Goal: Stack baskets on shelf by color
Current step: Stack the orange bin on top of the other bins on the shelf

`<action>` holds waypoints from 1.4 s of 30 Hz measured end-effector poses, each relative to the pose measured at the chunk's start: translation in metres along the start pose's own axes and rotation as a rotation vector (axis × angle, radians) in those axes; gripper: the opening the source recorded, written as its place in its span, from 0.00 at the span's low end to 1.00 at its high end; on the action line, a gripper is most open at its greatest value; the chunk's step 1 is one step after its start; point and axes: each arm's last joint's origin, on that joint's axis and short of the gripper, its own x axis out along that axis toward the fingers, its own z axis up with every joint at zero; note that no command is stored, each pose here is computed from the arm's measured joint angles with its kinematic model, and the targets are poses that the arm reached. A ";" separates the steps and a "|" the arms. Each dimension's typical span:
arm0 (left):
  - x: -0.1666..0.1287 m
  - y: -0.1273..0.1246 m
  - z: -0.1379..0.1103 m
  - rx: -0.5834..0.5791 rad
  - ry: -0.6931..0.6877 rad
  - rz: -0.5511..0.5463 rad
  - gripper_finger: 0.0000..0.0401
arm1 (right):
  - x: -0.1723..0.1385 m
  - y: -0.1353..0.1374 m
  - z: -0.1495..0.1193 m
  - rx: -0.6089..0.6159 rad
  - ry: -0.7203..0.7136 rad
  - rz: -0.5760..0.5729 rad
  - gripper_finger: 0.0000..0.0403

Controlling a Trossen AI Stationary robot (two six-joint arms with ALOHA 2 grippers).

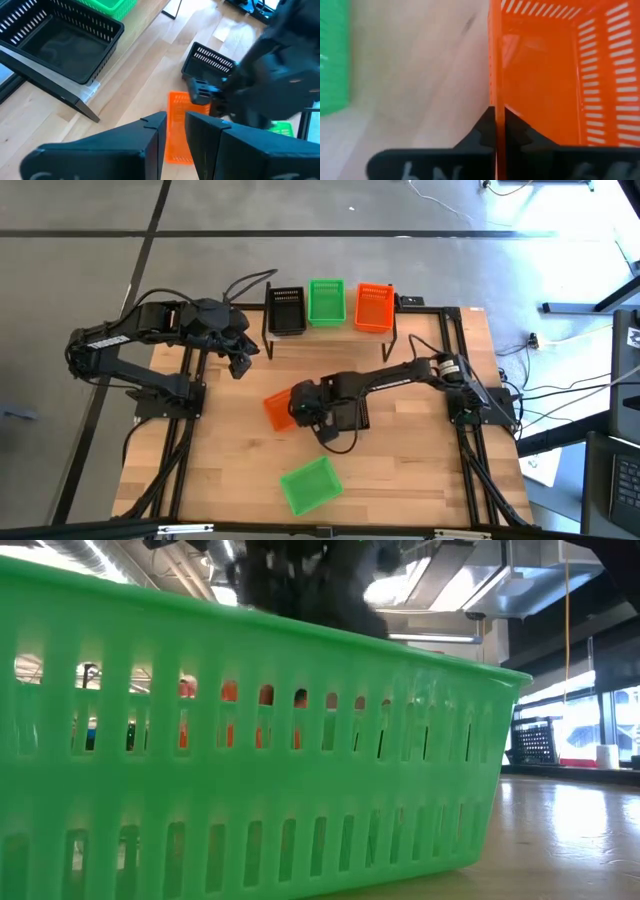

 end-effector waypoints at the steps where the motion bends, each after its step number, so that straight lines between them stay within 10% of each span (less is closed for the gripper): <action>1: 0.000 0.000 0.000 0.000 0.000 0.000 0.15 | -0.006 0.000 0.005 -0.006 -0.006 0.000 0.01; 24: -0.015 -0.008 -0.008 0.092 -0.028 -0.044 0.15 | -0.156 -0.008 0.043 -0.061 0.143 -0.236 0.00; 35: -0.022 -0.006 -0.009 0.215 -0.053 -0.059 0.15 | -0.228 -0.026 0.006 0.224 0.212 -0.452 0.00; 42: -0.018 -0.007 -0.005 0.255 -0.092 -0.002 0.15 | -0.286 -0.043 -0.023 0.649 0.065 -0.658 0.00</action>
